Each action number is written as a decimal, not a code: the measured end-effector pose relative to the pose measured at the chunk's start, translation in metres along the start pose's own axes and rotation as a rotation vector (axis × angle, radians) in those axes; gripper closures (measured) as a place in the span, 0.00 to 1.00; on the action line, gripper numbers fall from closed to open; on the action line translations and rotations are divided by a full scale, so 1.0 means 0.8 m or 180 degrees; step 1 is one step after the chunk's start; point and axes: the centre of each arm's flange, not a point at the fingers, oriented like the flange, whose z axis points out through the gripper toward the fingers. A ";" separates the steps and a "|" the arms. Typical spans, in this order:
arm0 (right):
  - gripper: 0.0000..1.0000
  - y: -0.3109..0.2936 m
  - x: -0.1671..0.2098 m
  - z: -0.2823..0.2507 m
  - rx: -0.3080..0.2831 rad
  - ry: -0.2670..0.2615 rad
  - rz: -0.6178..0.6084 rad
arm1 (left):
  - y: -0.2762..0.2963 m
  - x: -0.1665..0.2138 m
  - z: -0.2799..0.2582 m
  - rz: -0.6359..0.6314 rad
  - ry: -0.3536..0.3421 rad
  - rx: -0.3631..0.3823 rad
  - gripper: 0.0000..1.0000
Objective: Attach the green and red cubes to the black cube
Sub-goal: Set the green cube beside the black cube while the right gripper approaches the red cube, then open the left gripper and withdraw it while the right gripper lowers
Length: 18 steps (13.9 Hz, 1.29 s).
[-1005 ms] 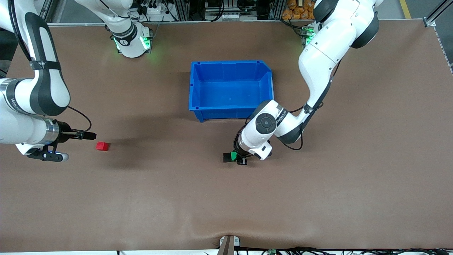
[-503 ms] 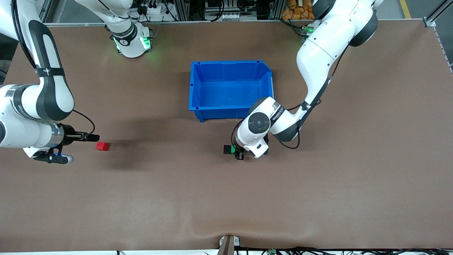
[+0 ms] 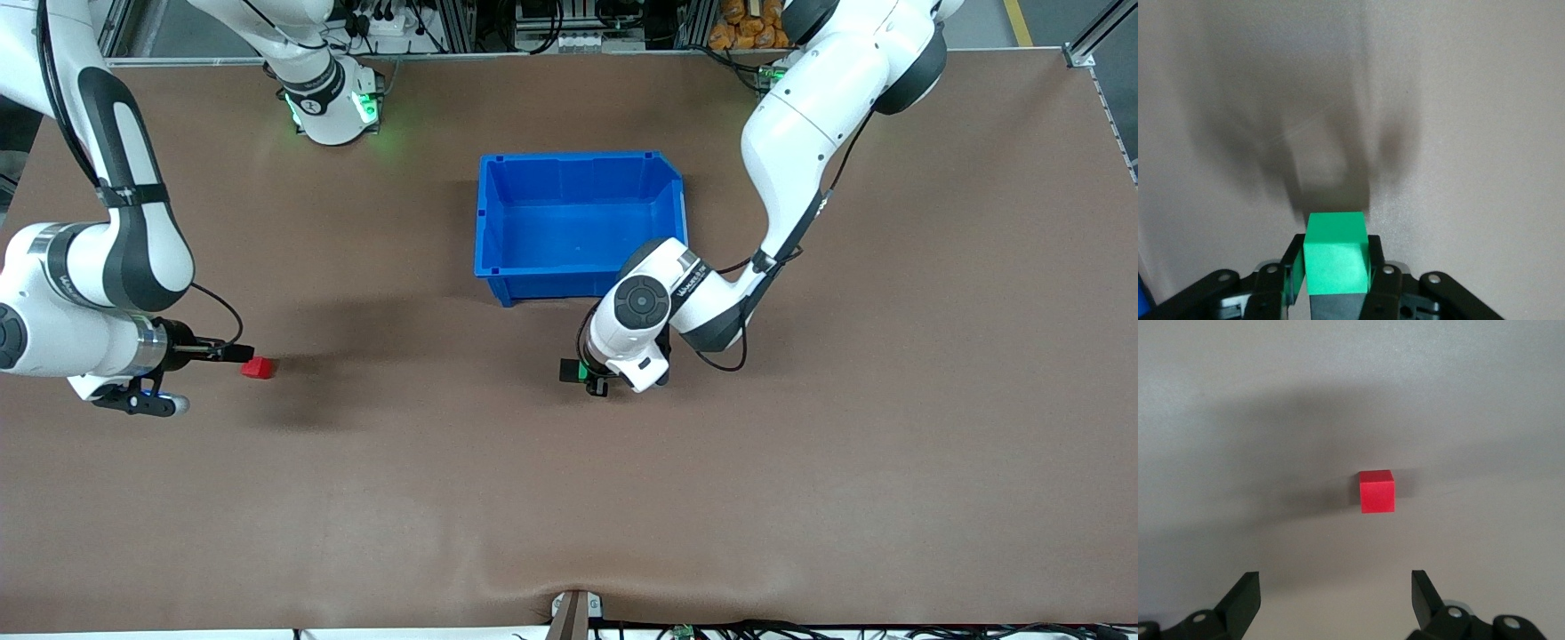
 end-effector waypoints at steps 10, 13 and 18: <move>0.00 0.013 0.014 0.029 0.0031 0.0053 0.0052 | 0.037 0.040 -0.133 0.0428 0.0154 -0.0117 0.00; 0.00 0.018 0.020 0.041 0.0043 0.0070 0.0072 | 0.035 0.055 -0.196 0.0789 0.0283 -0.0066 0.00; 0.00 0.021 0.026 0.057 0.0053 0.0063 0.0082 | 0.037 0.087 -0.241 0.1077 0.0397 0.0029 0.00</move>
